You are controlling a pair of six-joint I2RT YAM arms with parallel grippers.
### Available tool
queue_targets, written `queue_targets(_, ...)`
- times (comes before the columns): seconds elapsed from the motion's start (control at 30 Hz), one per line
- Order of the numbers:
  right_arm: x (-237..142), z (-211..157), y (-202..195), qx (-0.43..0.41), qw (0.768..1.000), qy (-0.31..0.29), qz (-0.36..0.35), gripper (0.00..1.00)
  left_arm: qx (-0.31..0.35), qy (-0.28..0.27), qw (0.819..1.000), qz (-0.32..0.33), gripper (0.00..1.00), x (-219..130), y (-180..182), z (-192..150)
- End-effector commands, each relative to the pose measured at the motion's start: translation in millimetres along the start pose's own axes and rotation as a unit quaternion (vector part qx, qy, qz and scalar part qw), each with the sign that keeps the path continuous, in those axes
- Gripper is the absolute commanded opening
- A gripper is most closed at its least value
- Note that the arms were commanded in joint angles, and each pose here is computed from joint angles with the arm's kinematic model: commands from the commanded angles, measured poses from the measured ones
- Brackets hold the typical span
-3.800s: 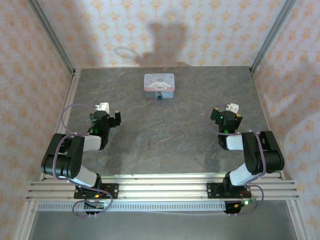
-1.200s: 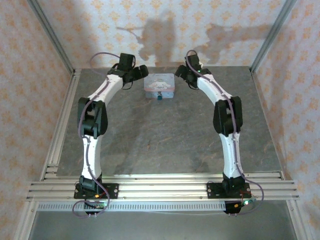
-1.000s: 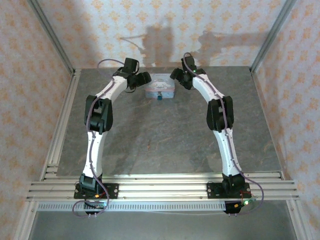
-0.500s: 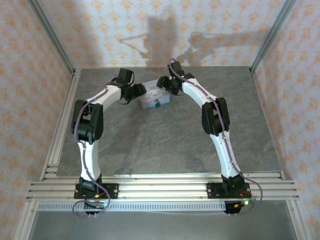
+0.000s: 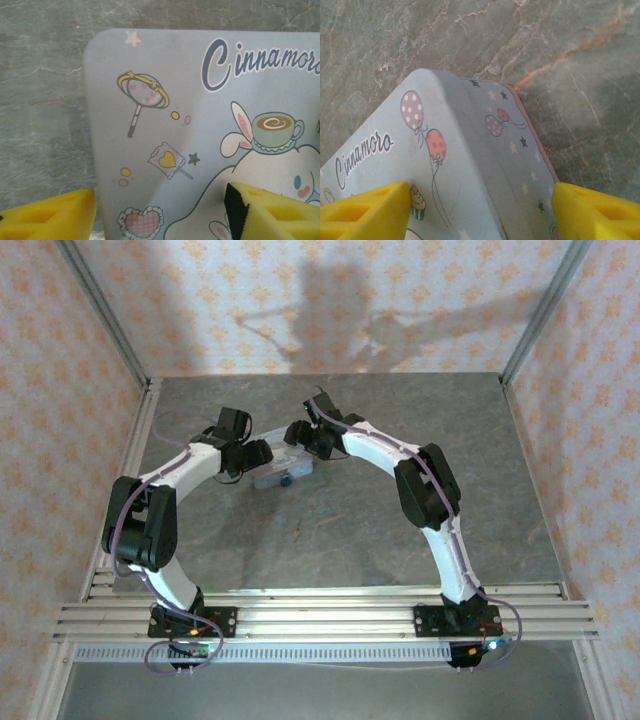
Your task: Unlock the padlock with the key
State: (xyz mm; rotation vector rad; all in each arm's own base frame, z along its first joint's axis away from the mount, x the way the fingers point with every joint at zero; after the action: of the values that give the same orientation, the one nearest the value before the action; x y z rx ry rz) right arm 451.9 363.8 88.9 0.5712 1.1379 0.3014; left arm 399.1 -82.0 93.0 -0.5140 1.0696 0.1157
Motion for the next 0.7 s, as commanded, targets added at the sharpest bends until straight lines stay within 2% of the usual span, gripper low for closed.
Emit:
queue_targets(0.0,-10,-10,-26,0.019,0.998,0.005,-0.06,0.77,0.02,-0.019,0.999,0.039,0.72,-19,19,4)
queue_targets(0.17,-52,12,-11,0.008,0.998,-0.016,-0.052,0.83,0.034,-0.039,0.997,0.06,0.75,-56,28,5)
queue_targets(0.27,-79,17,-7,-0.001,0.998,-0.029,-0.049,0.84,0.043,-0.037,0.996,0.069,0.76,-77,37,-7)
queue_targets(0.5,-110,-14,-38,0.008,0.998,-0.03,-0.061,0.85,0.048,0.013,0.998,0.036,0.75,-88,43,-80)
queue_targets(0.67,-116,-47,-58,0.011,0.997,-0.02,-0.076,0.85,0.061,0.033,0.997,-0.039,0.71,-73,6,-125)
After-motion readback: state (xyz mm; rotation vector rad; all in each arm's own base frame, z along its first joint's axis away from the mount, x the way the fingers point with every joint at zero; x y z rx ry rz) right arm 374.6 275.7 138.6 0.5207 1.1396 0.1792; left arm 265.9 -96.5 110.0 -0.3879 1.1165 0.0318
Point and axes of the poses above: each hand's point on the last joint's axis, 136 mm out from that joint toward the fingers, its own x axis out along the fingers, its own y axis along the line the jaws close on, z = x × y, the point moved 1 cm from there along -x, back along the fingers, and after that the axes turned 1 degree about -x, right-handed, at the moved point
